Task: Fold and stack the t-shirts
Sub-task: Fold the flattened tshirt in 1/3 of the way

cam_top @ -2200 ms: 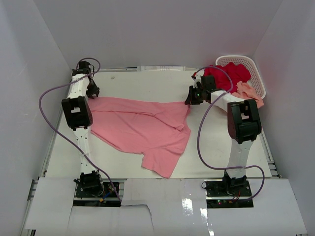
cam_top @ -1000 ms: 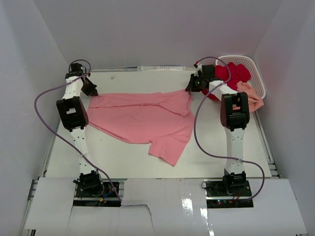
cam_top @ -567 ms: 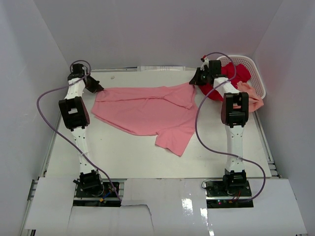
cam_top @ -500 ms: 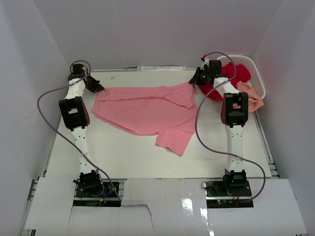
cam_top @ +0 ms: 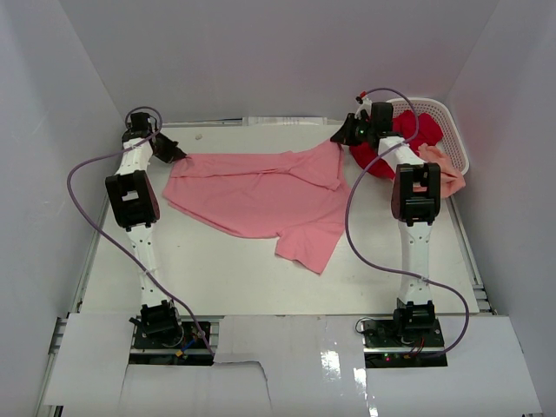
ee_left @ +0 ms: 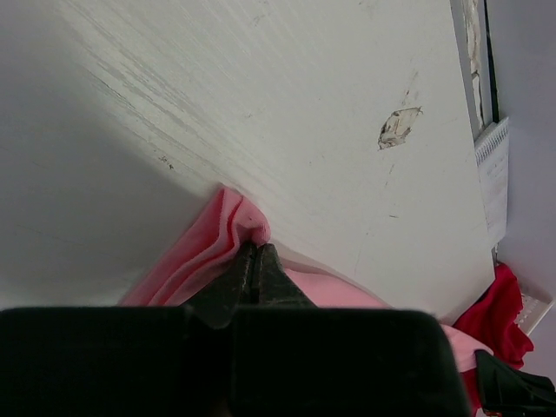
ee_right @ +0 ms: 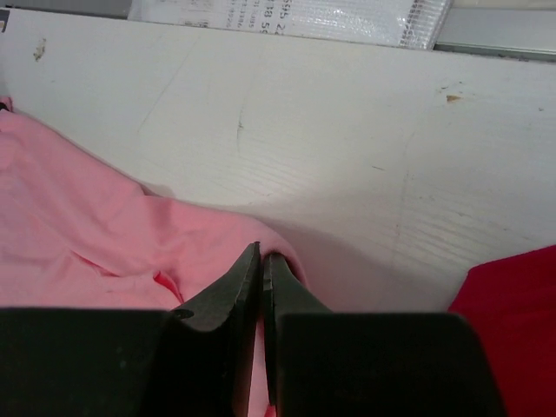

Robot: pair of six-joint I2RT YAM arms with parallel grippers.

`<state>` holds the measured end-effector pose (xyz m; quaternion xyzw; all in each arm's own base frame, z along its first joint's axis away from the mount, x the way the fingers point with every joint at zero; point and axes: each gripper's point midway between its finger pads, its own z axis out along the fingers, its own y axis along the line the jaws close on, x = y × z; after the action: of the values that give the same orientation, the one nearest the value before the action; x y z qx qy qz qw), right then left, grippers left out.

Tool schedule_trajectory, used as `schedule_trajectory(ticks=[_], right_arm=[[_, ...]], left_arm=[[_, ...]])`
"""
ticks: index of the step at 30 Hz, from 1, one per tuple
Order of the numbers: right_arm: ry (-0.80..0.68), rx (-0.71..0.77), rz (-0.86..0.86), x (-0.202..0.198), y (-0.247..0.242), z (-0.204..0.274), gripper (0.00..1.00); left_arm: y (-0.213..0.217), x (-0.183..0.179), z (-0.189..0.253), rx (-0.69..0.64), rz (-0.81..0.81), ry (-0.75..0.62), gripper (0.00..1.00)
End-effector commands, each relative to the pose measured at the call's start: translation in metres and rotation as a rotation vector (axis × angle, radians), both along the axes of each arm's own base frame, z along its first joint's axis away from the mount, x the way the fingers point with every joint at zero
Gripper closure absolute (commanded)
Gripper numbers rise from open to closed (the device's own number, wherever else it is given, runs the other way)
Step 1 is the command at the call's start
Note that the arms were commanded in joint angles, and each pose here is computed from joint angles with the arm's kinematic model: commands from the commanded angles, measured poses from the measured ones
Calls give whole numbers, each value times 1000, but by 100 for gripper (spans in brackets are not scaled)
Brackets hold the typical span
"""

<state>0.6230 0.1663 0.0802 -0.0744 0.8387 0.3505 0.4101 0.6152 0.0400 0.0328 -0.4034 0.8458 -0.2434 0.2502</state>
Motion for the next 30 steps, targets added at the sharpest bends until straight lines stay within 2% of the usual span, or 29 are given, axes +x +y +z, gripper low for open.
schedule_trajectory(ticks=[1, 6, 16, 19, 20, 21, 22, 24, 25, 26, 30], right_arm=[[-147, 26, 7, 15, -2, 61, 92], [-119, 26, -3, 20, -5, 41, 92], [-116, 47, -33, 36, -11, 34, 92], [-115, 61, -31, 36, -8, 35, 89], [-113, 61, -43, 37, -9, 35, 83], [-112, 58, -50, 37, -11, 36, 57], [-118, 55, -54, 37, -12, 39, 43], [-128, 40, -62, 37, -13, 42, 23], [-146, 35, -65, 37, -14, 51, 22], [-147, 28, -68, 35, -16, 52, 21], [-187, 2, -44, 24, -16, 77, 21]], left_arm=[[1, -5, 18, 11, 10, -2, 100], [6, -20, -6, 29, 49, 52, 100], [23, -28, 17, 87, 104, 24, 100], [23, -31, 15, 86, 104, 30, 100], [23, -31, 13, 84, 102, 31, 100], [22, -30, 13, 85, 96, 27, 100], [21, -29, 13, 81, 91, 24, 100], [20, -26, 11, 76, 81, 20, 94], [21, -22, 17, 73, 78, 2, 88], [17, -19, 19, 56, 63, -12, 75], [7, 2, 53, 24, -7, -127, 64]])
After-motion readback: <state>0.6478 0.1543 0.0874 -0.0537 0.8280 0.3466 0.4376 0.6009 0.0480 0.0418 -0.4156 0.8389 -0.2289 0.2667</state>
